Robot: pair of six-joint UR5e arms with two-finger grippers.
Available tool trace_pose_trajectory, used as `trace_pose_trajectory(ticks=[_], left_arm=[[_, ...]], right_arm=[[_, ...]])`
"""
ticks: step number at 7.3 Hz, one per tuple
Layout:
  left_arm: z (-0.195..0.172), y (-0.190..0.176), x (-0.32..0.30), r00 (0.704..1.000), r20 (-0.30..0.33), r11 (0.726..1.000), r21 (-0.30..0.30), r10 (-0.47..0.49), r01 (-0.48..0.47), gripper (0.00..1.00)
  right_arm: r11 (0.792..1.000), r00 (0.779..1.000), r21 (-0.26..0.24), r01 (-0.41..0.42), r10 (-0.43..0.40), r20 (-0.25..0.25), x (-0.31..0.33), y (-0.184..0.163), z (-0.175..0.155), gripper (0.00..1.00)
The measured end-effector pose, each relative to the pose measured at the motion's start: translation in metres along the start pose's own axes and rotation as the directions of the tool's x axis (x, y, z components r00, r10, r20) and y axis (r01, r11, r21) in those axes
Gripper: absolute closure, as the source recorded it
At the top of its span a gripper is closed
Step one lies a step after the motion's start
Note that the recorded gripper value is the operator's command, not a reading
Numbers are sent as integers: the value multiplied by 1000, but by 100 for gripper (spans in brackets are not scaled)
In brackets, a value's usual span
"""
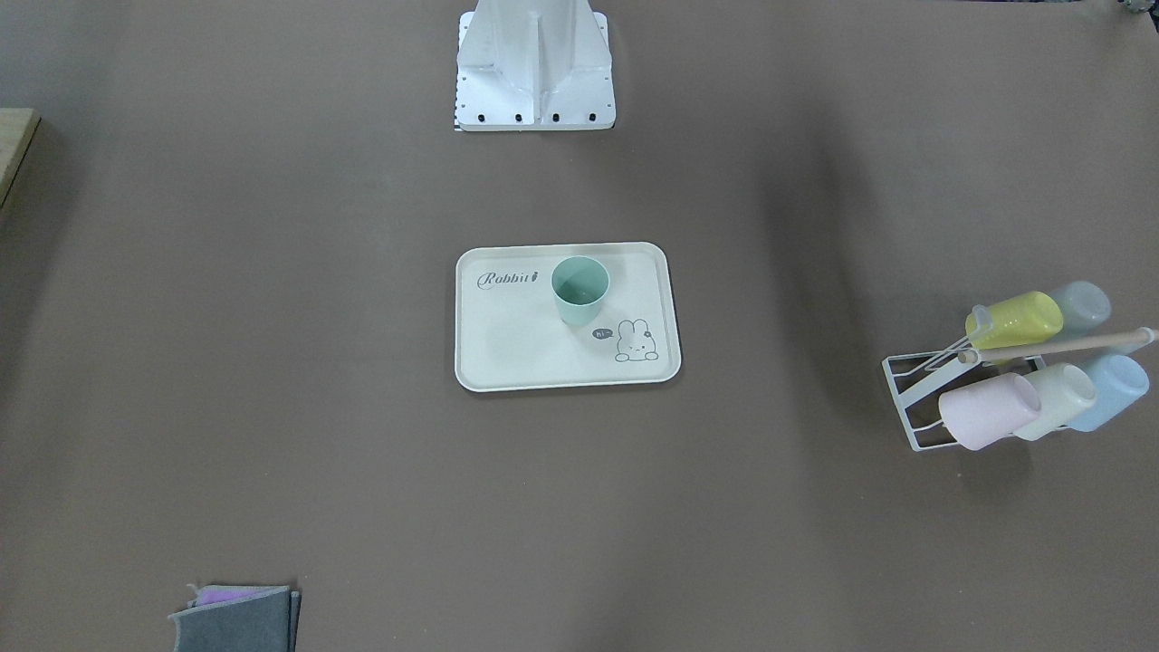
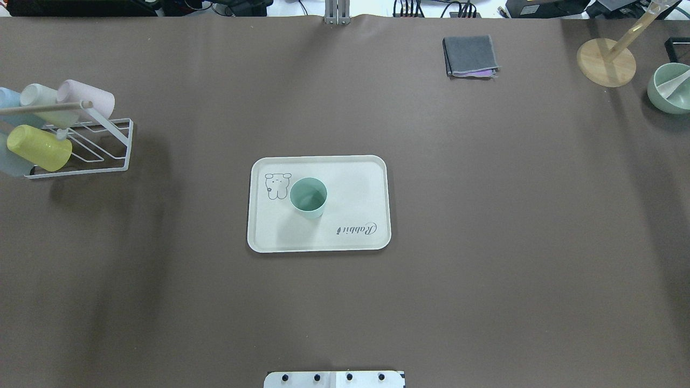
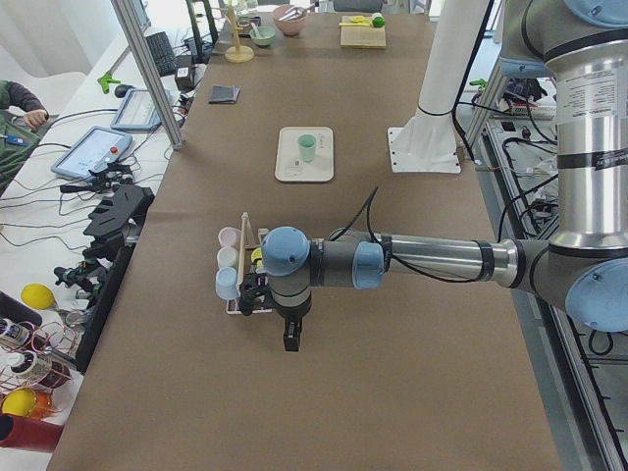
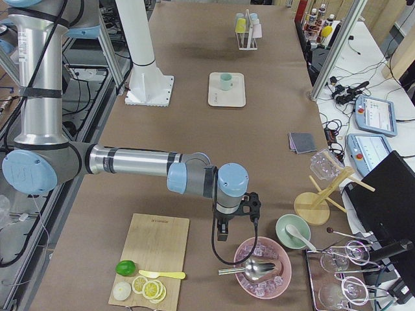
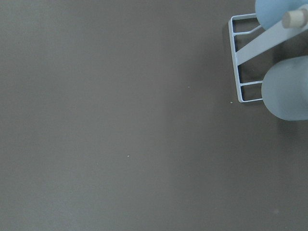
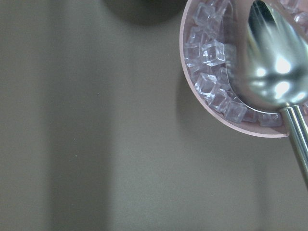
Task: Pick up and place green cup on tray
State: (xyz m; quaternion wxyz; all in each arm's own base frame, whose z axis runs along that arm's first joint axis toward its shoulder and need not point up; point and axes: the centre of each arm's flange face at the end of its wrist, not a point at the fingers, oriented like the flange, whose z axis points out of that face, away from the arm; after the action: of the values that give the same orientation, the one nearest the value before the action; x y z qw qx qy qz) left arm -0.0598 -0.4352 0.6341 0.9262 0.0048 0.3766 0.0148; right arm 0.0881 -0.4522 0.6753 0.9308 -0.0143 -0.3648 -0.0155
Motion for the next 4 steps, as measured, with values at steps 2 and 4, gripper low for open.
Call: trace_pose_trajectory(ticks=[2, 4], left_arm=[[0, 0, 1, 1000, 2, 1000, 1, -1, 1, 1], [3, 0, -2, 1000, 4, 1000, -7, -7, 7, 1]], right_arm=[[1000, 1000, -3, -5, 5, -25, 3, 0, 0, 0], [1000, 999, -4, -9, 9, -39, 4, -1, 0, 0]])
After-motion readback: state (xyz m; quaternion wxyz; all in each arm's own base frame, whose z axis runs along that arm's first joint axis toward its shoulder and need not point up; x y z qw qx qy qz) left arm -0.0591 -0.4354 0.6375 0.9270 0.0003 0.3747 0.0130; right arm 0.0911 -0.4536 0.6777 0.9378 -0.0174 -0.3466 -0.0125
